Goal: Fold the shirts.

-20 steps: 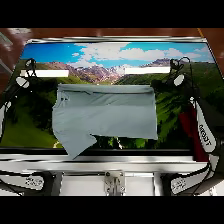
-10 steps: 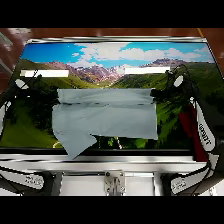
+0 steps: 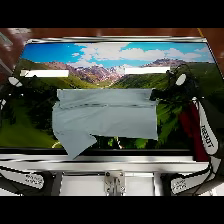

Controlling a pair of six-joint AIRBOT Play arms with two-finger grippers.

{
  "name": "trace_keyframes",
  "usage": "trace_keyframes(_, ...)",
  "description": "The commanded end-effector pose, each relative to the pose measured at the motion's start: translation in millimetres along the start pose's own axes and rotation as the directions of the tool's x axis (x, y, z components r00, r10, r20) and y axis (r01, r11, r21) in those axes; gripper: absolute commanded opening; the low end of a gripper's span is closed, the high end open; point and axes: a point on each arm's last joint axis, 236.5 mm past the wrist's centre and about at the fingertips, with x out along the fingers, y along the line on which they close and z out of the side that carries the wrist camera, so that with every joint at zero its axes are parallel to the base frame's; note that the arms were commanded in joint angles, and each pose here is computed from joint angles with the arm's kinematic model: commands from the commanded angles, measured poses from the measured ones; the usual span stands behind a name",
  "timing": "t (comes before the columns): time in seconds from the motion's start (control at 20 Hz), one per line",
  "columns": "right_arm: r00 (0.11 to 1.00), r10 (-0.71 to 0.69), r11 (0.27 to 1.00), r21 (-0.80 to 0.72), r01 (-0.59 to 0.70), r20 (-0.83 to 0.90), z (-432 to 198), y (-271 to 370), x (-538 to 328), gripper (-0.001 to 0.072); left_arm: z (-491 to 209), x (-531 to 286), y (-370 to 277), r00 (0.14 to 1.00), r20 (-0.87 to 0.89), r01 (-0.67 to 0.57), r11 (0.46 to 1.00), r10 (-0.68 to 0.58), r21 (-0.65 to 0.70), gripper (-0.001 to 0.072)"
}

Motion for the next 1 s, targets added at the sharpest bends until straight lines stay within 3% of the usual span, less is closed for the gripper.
trace_keyframes(0.0,0.972,-0.183,0.982,-0.082,0.172,-0.146,-44,-52,-51,0.0698,-25,-49,27,0.992,-0.119,-0.040,0.999,0.037,-0.019,0.0658)
trace_keyframes(0.1,0.926,-0.272,0.962,-0.042,0.271,-0.261,-79,-96,-84,0.0666,-53,-73,49,0.980,-0.186,-0.074,0.997,0.071,-0.008,0.0659)
trace_keyframes(0.15,0.920,-0.241,0.966,0.016,0.258,-0.310,-97,-107,-91,0.0611,-72,-77,58,0.975,-0.212,-0.072,0.997,0.067,-0.017,0.0659)
trace_keyframes(0.3,0.953,0.065,0.969,0.249,0.012,-0.297,-135,-91,-79,0.0622,-143,-55,79,0.960,-0.279,-0.051,0.992,0.018,-0.111,0.0659)
trace_keyframes(0.4,0.949,0.204,0.938,0.327,-0.119,-0.239,-148,-74,-68,0.0628,-187,-29,78,0.953,-0.296,0.008,0.985,-0.059,-0.173,0.0659)
trace_keyframes(0.65,0.944,0.244,0.931,0.327,-0.163,-0.221,-154,-57,-52,0.0628,-209,18,44,0.949,-0.208,0.185,0.951,-0.239,-0.248,0.0653)
trace_keyframes(0.85,0.954,0.229,0.937,0.309,-0.162,-0.194,-145,-53,-48,0.0628,-209,36,32,0.948,-0.217,0.182,0.956,-0.232,-0.229,0.0647)
trace_keyframes(0.9,0.954,0.229,0.937,0.309,-0.162,-0.195,-146,-53,-48,0.0627,-209,41,27,0.945,-0.220,0.190,0.954,-0.241,-0.231,0.0567)
trace_keyframes(0.95,0.954,0.228,0.937,0.310,-0.159,-0.197,-146,-54,-48,0.0628,-208,44,22,0.943,-0.219,0.198,0.952,-0.250,-0.234,0.0434)
